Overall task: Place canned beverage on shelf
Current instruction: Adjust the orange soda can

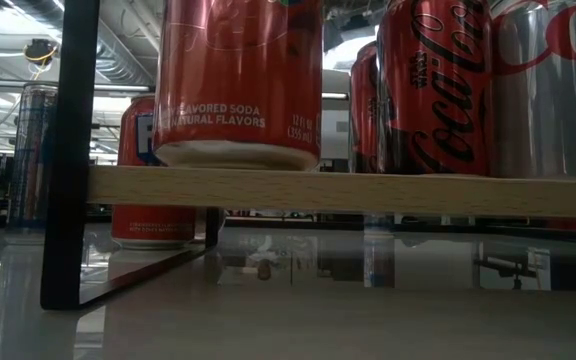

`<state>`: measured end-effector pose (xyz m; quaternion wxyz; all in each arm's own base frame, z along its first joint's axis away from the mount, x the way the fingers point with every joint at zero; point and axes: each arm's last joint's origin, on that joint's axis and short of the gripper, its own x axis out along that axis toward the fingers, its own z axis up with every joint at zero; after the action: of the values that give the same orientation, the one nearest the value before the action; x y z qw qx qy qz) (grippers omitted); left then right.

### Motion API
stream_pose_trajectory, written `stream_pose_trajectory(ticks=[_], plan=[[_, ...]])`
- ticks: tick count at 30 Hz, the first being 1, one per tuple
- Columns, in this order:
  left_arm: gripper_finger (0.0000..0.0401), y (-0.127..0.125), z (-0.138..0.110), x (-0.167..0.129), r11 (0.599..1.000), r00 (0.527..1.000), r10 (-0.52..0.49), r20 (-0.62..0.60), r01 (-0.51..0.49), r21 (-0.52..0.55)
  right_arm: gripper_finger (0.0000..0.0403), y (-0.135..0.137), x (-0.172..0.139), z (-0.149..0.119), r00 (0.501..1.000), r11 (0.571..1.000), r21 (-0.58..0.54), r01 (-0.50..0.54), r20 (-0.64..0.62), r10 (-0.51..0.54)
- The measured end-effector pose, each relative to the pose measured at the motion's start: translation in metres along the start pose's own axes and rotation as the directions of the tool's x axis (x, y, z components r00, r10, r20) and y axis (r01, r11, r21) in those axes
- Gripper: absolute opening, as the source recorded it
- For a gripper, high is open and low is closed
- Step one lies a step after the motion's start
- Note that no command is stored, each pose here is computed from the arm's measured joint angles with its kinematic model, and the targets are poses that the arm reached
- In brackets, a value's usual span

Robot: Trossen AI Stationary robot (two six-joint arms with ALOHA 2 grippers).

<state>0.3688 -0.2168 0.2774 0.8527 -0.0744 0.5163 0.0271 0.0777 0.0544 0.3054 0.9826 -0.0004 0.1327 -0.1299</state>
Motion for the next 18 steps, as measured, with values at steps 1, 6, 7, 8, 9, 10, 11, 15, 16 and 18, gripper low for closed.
stream_pose_trajectory(ticks=[1,6,7,8,9,10,11,15,16,18], plan=[[0.032,0.0001,0.0001,0.0,1.0,1.0,0.0,0.0,0.0,0.0,0.0347,0.0001,0.0,0.0,1.0,1.0,0.0,0.0,0.0,0.0],[0.0339,0.0001,0.0002,0.0,1.0,1.0,0.0,0.002,0.0,0.0,0.0347,0.0,0.0,0.0,1.0,1.0,0.0,0.0,0.0,0.0],[0.0345,0.0001,0.0002,-0.0001,1.0,1.0,0.0,0.002,0.0,0.0,0.0347,0.0,0.0,0.0,1.0,1.0,0.0,0.0,0.0,0.0],[0.035,0.0001,0.0002,-0.0001,1.0,1.0,0.0,0.002,0.0,0.0,0.0347,0.0001,0.0,0.0,1.0,1.0,0.0,0.0,0.0,0.0],[0.0355,0.0001,0.0002,-0.0001,1.0,1.0,0.0,0.002,0.0,0.0,0.0347,0.0,0.0,0.0,1.0,1.0,0.0,0.0,0.0,0.0],[0.036,0.0001,0.0002,-0.0001,1.0,1.0,0.001,0.002,-0.001,0.0,0.0347,0.0,0.0,0.0,1.0,1.0,0.0,0.0,0.0,0.0],[0.0364,0.0002,0.0004,-0.0003,1.0,1.0,0.0,0.003,0.0,0.0,0.0347,0.0,0.0,0.0,1.0,1.0,0.0,0.0,0.0,0.0],[0.0368,0.0021,0.0017,-0.0001,1.0,1.0,0.001,0.003,-0.001,0.01,0.0347,0.0001,0.0,0.0,1.0,1.0,0.0,0.0,0.0,0.0],[0.0368,0.0028,0.0022,0.0001,1.0,1.0,0.001,0.002,-0.001,0.013,0.0347,0.0001,0.0,0.0,1.0,1.0,0.0,0.0,0.0,0.0],[0.0366,0.0038,0.0029,0.0,1.0,1.0,0.002,0.002,-0.002,0.013,0.0347,0.0001,0.0,0.0,1.0,1.0,0.0,0.0,0.0,0.0]])
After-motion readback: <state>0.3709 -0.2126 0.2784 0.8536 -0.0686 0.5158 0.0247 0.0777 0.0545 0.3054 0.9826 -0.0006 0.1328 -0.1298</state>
